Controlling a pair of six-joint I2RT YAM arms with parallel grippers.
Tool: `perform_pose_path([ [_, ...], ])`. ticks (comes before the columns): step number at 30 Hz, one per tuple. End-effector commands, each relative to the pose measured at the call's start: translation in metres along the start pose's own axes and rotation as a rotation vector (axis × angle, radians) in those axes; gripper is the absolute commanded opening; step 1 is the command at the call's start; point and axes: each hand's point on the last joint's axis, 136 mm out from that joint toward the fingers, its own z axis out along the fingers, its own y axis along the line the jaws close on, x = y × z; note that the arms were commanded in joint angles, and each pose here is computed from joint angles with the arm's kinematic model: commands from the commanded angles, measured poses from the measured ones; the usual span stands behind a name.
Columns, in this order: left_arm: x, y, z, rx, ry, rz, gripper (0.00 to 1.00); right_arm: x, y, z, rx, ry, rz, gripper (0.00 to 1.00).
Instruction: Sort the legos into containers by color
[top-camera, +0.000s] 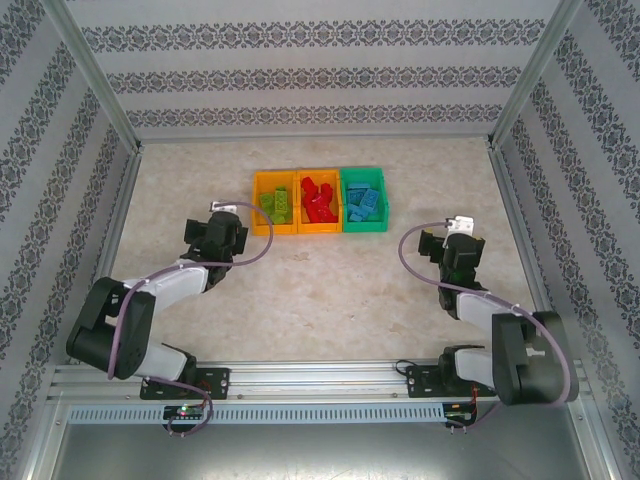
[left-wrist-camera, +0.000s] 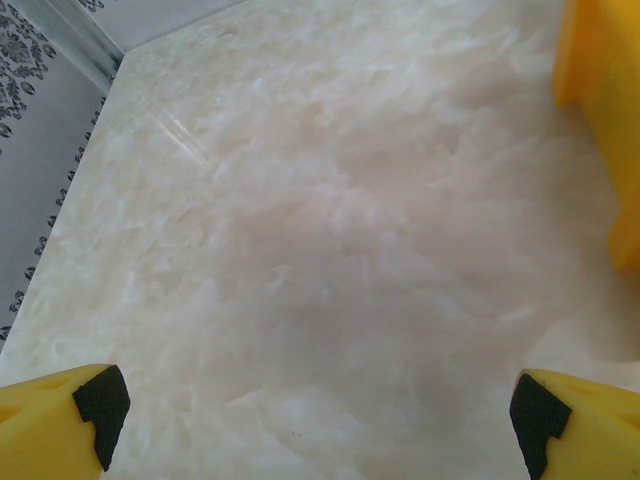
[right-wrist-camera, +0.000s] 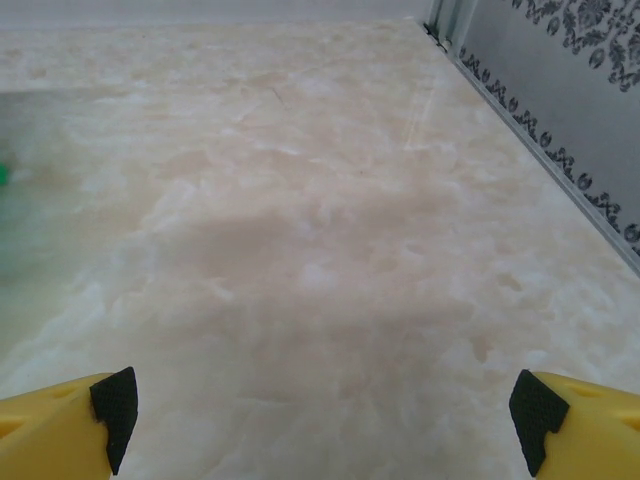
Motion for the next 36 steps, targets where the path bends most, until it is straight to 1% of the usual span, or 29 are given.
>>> perform_pose_path([
  [1,-0.036,0.005,0.009,0.029,-0.185,-0.041,1.00,-0.039,0.015,0.008,-0.091,-0.126,0.036,0.98],
  [3,-0.028,0.003,0.018,0.090,-0.143,-0.064,1.00,-0.032,0.022,0.016,-0.124,-0.131,0.036,0.98],
  [4,-0.025,0.004,0.020,0.116,-0.141,-0.086,1.00,-0.029,0.025,0.020,-0.137,-0.137,0.034,0.98],
  [6,-0.015,0.009,0.019,0.149,-0.173,-0.146,1.00,-0.022,0.036,0.029,-0.191,-0.105,0.005,0.98],
  [7,-0.010,0.014,0.017,0.160,-0.205,-0.188,1.00,-0.028,0.043,0.033,-0.217,-0.104,-0.014,0.98],
  [9,-0.001,0.022,0.015,0.165,-0.262,-0.256,1.00,-0.027,0.042,0.031,-0.215,-0.103,-0.015,0.98],
  [10,0.002,0.023,0.017,0.163,-0.267,-0.271,1.00,-0.029,0.041,0.030,-0.210,-0.120,-0.010,0.98],
  [12,0.003,0.015,0.028,0.196,-0.234,-0.246,0.99,-0.028,0.044,0.031,-0.223,-0.108,-0.016,0.98],
  [13,0.006,0.015,0.031,0.228,-0.194,-0.264,0.99,-0.028,0.048,0.034,-0.241,-0.093,-0.027,0.98],
  [15,0.006,0.017,0.033,0.242,-0.193,-0.281,1.00,-0.027,0.048,0.034,-0.242,-0.087,-0.026,0.98],
  [36,0.006,0.017,0.034,0.242,-0.190,-0.280,0.99,-0.028,0.047,0.034,-0.236,-0.090,-0.028,0.98],
])
